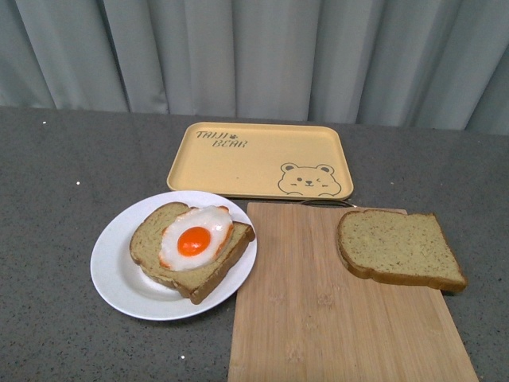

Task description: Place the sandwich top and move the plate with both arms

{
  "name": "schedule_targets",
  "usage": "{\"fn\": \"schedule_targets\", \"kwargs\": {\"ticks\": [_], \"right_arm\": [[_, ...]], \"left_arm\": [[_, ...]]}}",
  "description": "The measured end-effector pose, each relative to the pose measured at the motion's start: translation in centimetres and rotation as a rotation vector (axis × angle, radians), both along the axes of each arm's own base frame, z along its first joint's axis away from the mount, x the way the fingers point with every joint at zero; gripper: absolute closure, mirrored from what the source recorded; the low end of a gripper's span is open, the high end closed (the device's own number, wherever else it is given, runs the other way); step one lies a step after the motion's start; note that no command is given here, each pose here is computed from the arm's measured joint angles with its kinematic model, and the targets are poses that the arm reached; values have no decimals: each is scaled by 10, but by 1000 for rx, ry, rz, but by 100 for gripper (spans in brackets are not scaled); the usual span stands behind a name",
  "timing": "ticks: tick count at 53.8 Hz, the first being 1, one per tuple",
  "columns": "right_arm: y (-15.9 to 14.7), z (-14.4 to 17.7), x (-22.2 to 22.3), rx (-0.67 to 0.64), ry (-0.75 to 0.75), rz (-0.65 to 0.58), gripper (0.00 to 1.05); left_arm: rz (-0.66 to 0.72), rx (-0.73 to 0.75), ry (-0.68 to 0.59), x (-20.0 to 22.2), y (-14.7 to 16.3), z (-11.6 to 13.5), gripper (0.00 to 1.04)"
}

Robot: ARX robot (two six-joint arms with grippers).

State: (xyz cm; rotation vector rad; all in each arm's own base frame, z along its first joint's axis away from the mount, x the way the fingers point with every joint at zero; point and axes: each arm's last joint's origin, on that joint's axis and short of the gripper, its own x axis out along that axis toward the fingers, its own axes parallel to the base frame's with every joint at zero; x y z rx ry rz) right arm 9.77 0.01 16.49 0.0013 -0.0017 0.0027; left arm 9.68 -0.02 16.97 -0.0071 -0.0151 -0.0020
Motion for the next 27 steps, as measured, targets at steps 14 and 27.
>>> {"fn": "schedule_targets", "kwargs": {"ticks": [14, 27], "right_arm": [[0, 0, 0, 0, 0, 0, 9], [0, 0, 0, 0, 0, 0, 9]], "left_arm": [[0, 0, 0, 0, 0, 0, 7], [0, 0, 0, 0, 0, 0, 7]]}}
